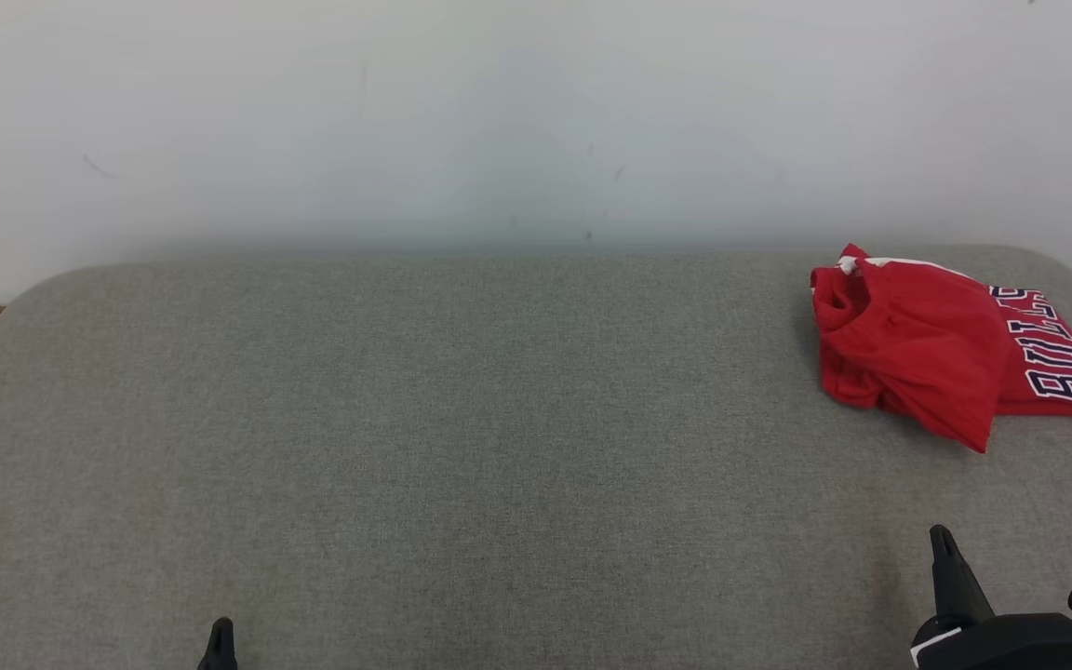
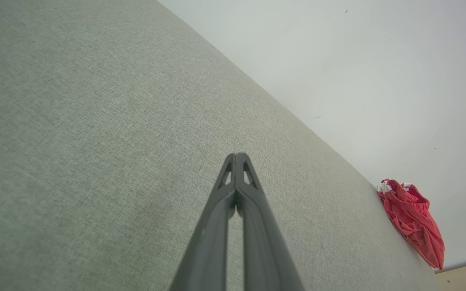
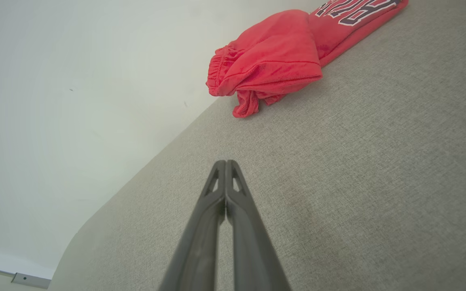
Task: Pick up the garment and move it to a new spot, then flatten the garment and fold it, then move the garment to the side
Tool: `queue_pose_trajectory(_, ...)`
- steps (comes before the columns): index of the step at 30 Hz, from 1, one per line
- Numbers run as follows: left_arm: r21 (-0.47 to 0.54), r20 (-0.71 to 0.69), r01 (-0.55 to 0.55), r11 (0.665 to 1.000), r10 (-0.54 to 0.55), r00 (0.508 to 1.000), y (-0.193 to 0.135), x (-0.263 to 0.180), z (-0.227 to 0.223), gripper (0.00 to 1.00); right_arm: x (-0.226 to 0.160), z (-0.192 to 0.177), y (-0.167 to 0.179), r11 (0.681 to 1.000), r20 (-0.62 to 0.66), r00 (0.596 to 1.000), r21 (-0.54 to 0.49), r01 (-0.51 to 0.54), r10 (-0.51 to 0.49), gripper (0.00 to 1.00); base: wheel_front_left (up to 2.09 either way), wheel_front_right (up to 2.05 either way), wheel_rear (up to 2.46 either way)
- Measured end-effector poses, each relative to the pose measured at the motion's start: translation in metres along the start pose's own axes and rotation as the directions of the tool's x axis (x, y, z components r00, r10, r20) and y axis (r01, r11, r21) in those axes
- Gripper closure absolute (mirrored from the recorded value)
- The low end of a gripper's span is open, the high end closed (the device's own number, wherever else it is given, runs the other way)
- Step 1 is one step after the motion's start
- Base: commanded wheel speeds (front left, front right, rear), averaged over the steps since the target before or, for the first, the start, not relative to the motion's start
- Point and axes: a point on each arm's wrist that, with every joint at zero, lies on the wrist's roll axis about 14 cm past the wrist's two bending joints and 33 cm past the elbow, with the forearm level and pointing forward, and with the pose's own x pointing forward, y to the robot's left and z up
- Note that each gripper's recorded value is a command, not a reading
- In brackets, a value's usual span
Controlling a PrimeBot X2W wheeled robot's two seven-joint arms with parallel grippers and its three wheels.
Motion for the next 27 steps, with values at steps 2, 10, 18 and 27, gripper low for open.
queue_pose_trajectory(2, -0.025, -0.003, -0.001, 1.000, 0.001, 1.000, 0.000, 0.001, -0.001, 1.00, 0.002, 0.002, -0.002, 1.000, 0.001, 1.000, 0.029, 0.005, -0.005, 1.00, 0.00, 0.00, 0.00)
queue_pose_trajectory(10, -0.139, -0.021, -0.001, 0.990, -0.002, 1.000, -0.002, 0.007, -0.005, 1.00, 0.006, 0.006, -0.010, 0.990, 0.000, 1.000, 0.141, 0.028, -0.029, 1.00, 0.00, 0.00, 0.00)
queue_pose_trajectory(18, -0.236, -0.031, 0.001, 0.972, -0.008, 0.999, -0.005, 0.013, -0.007, 1.00, 0.009, 0.009, -0.018, 0.969, -0.002, 0.999, 0.241, 0.047, -0.048, 1.00, 0.00, 0.00, 0.00)
queue_pose_trajectory(27, -0.341, -0.039, 0.003, 0.940, -0.017, 0.999, -0.008, 0.019, -0.010, 1.00, 0.013, 0.013, -0.025, 0.935, -0.004, 0.998, 0.348, 0.060, -0.063, 1.00, 0.00, 0.00, 0.00)
